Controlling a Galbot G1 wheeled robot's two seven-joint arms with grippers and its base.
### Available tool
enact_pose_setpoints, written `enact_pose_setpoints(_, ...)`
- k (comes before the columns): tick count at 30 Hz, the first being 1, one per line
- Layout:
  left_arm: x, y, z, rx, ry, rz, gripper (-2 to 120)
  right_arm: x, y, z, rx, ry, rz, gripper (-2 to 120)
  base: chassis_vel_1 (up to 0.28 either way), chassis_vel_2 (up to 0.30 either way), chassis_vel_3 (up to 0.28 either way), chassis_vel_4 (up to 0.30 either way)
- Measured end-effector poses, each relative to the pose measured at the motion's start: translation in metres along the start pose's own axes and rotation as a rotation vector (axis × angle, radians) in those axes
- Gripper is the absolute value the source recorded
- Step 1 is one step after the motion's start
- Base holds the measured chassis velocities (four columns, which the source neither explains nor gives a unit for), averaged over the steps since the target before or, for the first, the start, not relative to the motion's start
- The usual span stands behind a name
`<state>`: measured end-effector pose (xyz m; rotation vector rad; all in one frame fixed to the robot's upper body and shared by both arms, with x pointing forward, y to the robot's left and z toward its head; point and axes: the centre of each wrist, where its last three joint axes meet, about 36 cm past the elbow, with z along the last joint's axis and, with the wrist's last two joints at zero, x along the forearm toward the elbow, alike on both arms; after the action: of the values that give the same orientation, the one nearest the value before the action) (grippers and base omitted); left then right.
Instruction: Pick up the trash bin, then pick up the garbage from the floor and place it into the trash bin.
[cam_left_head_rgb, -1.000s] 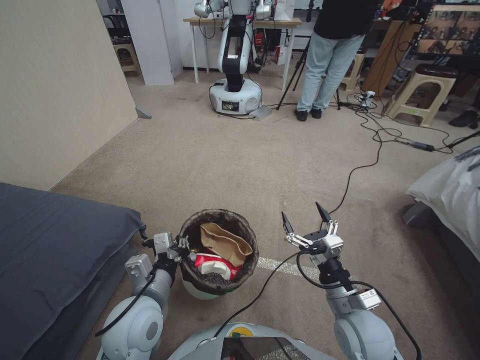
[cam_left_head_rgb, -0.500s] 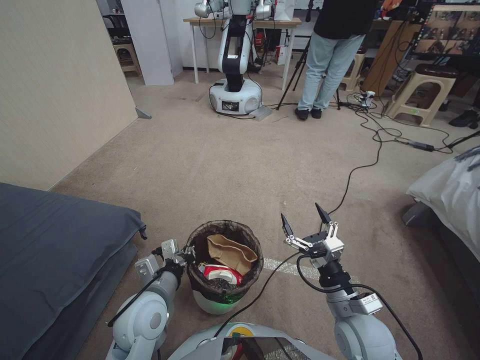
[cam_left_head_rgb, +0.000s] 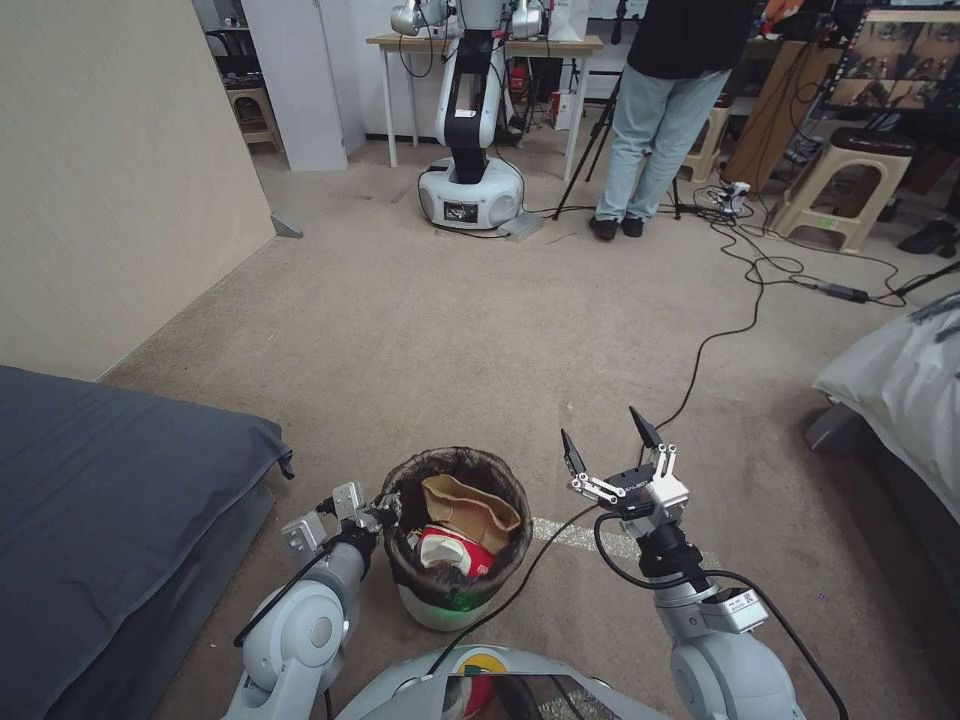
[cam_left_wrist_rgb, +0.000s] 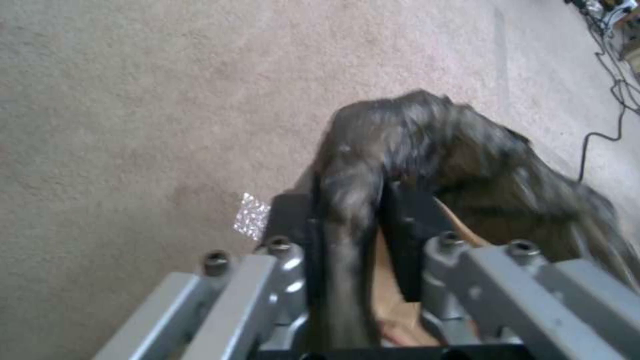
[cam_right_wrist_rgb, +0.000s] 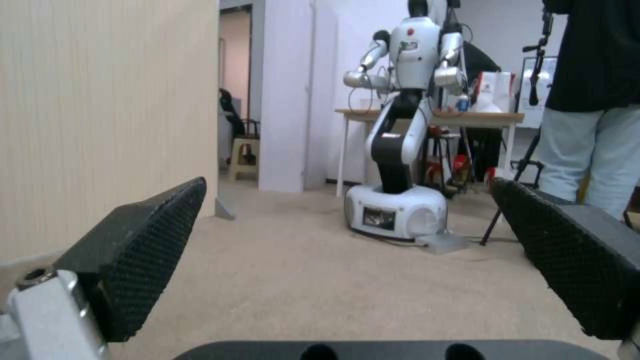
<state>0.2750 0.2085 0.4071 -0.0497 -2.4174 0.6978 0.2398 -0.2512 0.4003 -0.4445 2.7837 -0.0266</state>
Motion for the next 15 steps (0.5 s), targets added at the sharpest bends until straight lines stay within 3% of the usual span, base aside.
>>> enact_pose_setpoints(15, -0.0008, 0.0040, -0.0012, -0.003, -0.054, 0.015, 78, -0.0020, 0.0001, 0.0008, -0.006, -0.006, -0.005, 100, 0.000, 0.000, 0.000, 0.000)
